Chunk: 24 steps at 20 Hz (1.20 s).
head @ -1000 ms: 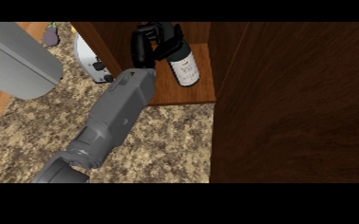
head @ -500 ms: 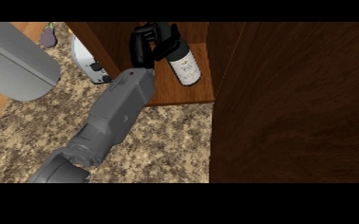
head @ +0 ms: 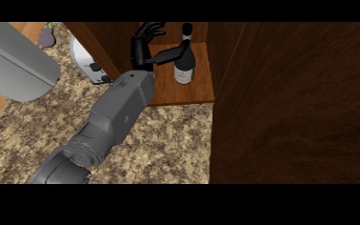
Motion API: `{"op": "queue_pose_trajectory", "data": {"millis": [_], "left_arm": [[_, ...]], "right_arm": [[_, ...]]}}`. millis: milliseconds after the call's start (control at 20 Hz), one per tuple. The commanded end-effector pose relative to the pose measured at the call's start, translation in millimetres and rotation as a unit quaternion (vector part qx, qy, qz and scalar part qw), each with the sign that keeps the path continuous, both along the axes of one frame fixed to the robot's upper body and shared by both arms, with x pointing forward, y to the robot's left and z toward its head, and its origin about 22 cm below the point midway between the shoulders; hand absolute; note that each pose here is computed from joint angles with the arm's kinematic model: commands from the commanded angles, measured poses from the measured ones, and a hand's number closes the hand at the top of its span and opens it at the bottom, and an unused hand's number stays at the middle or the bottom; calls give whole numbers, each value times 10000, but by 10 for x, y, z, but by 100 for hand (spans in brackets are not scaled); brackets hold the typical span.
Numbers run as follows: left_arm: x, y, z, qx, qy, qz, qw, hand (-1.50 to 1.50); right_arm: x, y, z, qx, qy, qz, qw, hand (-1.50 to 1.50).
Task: Pick up the wine, place it into the cabinet and close the cabinet
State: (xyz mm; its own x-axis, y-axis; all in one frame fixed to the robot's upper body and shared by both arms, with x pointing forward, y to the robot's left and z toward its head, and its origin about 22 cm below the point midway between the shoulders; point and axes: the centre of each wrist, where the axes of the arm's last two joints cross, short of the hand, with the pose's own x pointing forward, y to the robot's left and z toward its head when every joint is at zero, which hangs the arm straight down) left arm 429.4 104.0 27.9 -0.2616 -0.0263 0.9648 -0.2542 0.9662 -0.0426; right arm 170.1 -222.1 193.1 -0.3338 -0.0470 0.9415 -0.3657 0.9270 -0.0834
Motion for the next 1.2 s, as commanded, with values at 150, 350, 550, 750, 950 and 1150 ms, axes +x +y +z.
{"op": "queue_pose_trajectory", "data": {"millis": [150,350,550,750,950,1150], "left_arm": [[-95,181,-247,365,205,129,9990,-150],[-53,338,-214,568,256,302,9976,-150],[-118,209,-298,552,290,406,9972,-150],[-184,313,-425,377,58,445,9983,-150],[-232,313,-500,301,47,259,9992,-150],[-195,200,-418,327,-34,161,9993,-150]], "right_arm": [[-147,-23,87,179,-144,-38,9997,-150],[-85,90,84,176,-70,91,9998,-150],[-166,-12,10,52,-87,131,9999,-150],[-67,-11,67,109,-111,75,9999,-150],[-174,1,106,139,-224,110,9996,-150],[-114,71,90,139,-204,143,9996,-150]]}}
